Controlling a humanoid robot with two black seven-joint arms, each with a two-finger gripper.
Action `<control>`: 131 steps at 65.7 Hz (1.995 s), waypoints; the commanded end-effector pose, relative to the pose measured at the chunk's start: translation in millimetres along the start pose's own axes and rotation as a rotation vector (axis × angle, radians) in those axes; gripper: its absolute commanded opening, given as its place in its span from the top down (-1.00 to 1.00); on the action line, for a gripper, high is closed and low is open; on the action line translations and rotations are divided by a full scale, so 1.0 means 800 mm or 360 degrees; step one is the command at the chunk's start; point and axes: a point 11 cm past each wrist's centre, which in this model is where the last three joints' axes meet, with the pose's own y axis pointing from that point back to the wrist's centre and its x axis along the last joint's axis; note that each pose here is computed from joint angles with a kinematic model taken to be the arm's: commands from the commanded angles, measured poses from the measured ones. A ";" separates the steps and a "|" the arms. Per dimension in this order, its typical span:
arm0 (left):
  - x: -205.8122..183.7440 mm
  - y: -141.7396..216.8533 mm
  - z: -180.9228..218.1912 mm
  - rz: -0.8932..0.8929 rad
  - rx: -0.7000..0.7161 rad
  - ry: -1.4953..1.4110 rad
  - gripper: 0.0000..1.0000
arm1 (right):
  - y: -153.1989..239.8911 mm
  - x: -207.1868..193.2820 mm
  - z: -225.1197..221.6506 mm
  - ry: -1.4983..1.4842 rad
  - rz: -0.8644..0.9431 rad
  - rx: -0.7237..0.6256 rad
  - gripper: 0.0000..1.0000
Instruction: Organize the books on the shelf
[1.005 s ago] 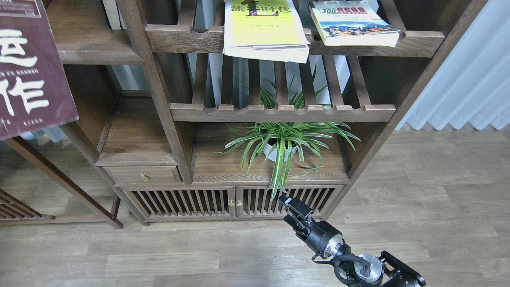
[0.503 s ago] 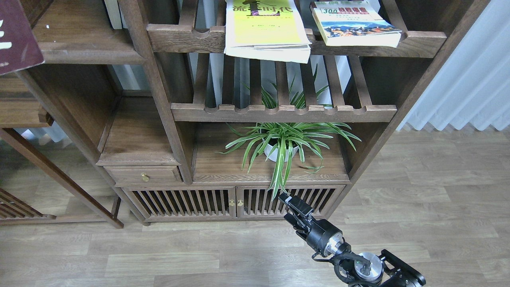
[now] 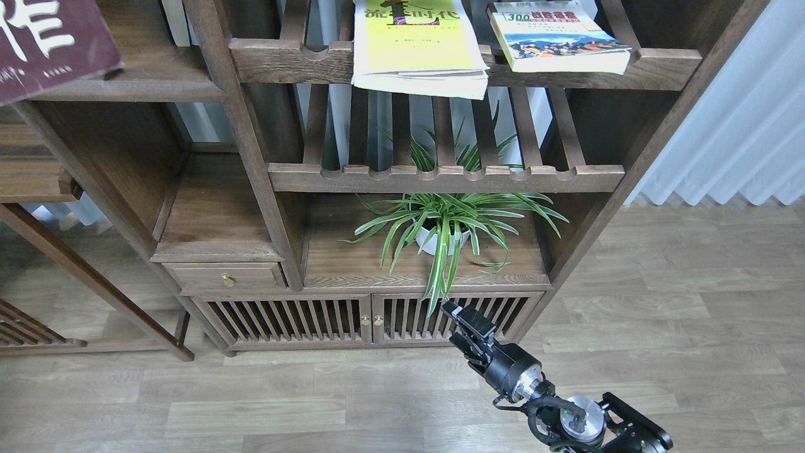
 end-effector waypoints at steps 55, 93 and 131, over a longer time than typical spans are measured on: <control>-0.025 -0.076 -0.013 -0.0047 -0.0018 0.0125 0.88 | -0.001 -0.004 -0.001 -0.0002 -0.0024 0.0004 -0.98; -0.042 -0.117 -0.043 -0.0069 0.0023 0.0224 0.88 | -0.001 -0.006 -0.005 -0.0014 -0.0034 0.0026 -0.98; -0.038 -0.112 -0.027 -0.0049 -0.0025 0.0235 0.44 | 0.002 -0.003 -0.003 -0.0021 -0.0040 0.0030 -0.98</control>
